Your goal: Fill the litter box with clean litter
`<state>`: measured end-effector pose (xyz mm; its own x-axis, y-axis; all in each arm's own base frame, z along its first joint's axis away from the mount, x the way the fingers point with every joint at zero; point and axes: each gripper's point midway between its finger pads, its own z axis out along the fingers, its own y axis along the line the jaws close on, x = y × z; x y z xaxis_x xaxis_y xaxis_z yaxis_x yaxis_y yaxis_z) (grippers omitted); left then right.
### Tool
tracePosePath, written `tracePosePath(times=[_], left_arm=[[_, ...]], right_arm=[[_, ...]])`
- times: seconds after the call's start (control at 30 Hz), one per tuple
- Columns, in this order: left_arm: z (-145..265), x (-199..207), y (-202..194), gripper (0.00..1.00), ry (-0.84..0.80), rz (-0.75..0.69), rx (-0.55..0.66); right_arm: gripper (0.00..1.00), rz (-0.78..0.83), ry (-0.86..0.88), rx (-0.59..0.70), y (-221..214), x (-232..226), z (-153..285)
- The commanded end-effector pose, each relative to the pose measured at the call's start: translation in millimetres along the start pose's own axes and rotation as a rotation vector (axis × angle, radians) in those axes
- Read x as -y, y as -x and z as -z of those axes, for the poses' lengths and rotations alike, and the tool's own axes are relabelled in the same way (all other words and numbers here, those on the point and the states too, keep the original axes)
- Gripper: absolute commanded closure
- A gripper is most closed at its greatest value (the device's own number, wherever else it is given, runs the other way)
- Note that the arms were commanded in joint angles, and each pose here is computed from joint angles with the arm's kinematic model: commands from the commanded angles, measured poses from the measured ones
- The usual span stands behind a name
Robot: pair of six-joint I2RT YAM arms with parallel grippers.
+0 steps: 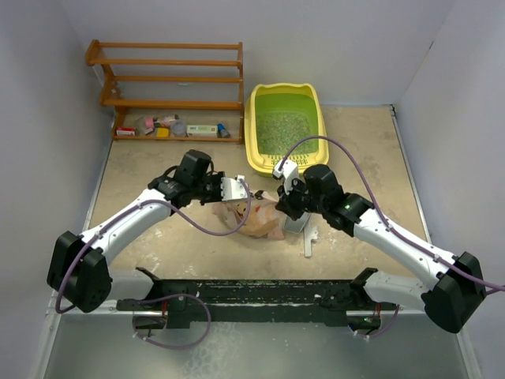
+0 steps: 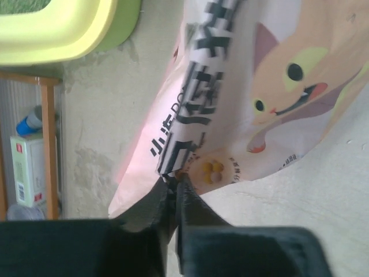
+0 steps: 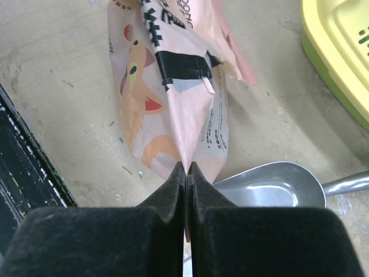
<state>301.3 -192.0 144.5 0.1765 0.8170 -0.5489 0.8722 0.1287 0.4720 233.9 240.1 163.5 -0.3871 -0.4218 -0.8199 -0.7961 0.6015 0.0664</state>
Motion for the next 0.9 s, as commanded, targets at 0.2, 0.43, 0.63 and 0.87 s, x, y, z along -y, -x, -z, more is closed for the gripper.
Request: tracePosePath(times=[0.2,0.43,0.63,0.87], left_arm=[[11,-71,-12,1.0,0.244,0.129,-0.145],[41,-88,-10,1.0,0.387,0.217,-0.151],[38,-64,0,1.0,0.322,0.425,-0.073],[9,-22,11,1.0,0.148,0.729,-0.012]], right_arm=[[1.0,0.017,-0.041,0.057,28,10,0],[1.0,-0.008,-0.062,0.045,46,19,-16],[1.0,-0.065,-0.124,0.032,61,32,-25],[1.0,-0.176,-0.215,-0.055,61,50,-37]])
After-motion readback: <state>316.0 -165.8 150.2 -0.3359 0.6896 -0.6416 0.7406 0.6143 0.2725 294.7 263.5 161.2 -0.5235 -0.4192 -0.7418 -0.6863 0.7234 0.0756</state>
